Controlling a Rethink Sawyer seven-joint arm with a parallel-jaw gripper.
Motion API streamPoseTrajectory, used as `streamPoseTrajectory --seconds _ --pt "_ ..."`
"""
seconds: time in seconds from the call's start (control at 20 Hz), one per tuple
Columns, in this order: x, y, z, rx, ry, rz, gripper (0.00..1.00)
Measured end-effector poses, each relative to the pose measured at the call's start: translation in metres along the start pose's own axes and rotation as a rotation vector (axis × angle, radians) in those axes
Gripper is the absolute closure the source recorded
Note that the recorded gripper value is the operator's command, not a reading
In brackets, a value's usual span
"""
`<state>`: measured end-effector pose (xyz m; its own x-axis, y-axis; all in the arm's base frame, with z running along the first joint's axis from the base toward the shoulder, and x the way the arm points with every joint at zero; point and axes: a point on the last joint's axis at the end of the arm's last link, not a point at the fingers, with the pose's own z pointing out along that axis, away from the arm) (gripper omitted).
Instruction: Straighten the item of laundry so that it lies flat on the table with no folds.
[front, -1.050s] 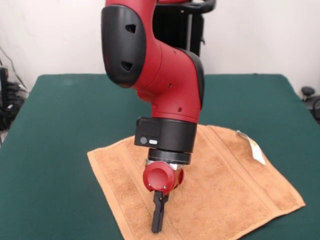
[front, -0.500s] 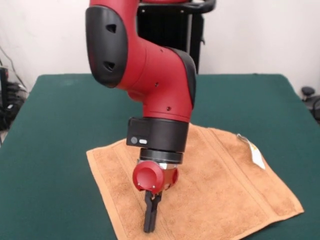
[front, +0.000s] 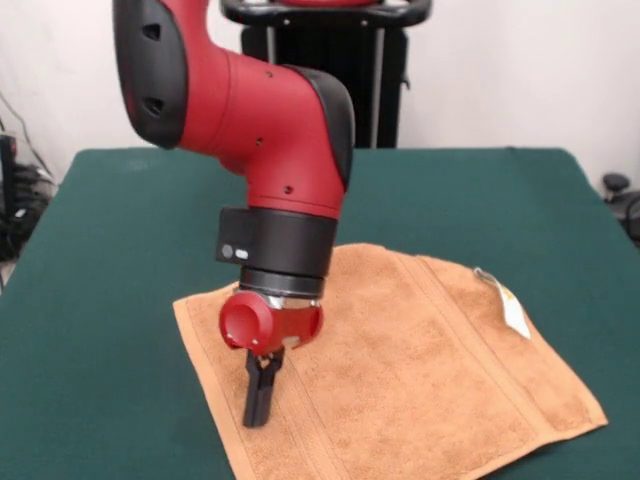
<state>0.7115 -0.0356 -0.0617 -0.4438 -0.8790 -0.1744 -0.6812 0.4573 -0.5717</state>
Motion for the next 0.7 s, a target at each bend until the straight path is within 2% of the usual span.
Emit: streamPoseTrajectory --seconds 0.3,0.7 --pt "0.013 -0.001 -0.016 -0.037 0.039 0.037 1.0" --pt "0.007 0.001 -0.037 -0.082 0.045 0.077 1.0"
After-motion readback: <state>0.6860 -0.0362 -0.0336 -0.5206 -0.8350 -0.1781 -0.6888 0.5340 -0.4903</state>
